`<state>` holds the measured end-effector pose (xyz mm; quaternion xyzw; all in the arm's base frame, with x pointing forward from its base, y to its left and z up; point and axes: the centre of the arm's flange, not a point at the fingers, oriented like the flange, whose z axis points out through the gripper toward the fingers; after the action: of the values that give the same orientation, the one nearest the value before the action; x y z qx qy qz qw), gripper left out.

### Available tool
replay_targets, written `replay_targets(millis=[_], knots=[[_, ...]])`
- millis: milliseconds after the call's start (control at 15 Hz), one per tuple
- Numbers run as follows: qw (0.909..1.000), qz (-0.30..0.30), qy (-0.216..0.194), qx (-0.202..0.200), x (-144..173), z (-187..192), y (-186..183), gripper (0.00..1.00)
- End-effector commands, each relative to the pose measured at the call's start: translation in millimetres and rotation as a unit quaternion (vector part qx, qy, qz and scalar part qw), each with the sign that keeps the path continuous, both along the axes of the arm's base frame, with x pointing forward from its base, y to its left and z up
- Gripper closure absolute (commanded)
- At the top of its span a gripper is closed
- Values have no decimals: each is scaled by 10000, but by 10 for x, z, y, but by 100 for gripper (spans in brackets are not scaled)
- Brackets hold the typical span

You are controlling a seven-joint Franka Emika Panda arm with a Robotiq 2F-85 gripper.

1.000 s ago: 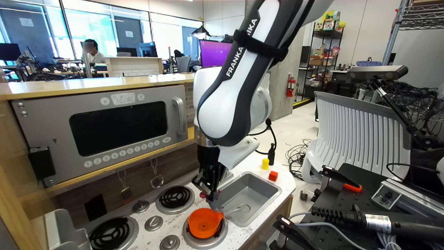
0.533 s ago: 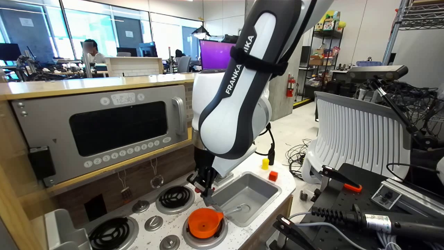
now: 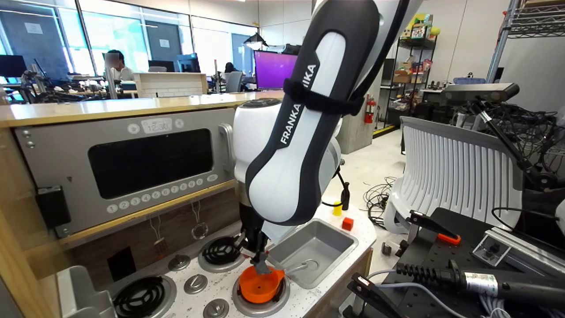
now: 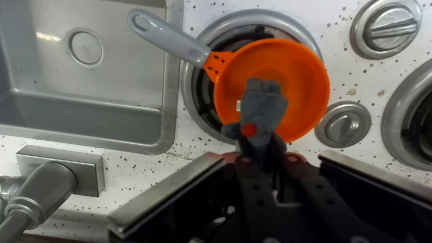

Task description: Place the mouse plush toy in the orange pot

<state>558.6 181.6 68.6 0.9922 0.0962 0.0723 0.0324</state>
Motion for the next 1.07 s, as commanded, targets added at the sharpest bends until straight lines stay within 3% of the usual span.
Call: replay_targets(millis=[0, 133, 200, 267, 800, 1000], knots=[[9999, -54, -44, -86, 28, -117, 49, 97], [9999, -54, -19, -109, 27, -154, 49, 97], [9999, -59, -9, -128, 34, -175, 44, 63], [9999, -72, 12, -134, 34, -195, 40, 62], [9998, -50, -97, -139, 20, -144, 85, 4], [9997, -154, -146, -86, -44, -39, 20, 0]])
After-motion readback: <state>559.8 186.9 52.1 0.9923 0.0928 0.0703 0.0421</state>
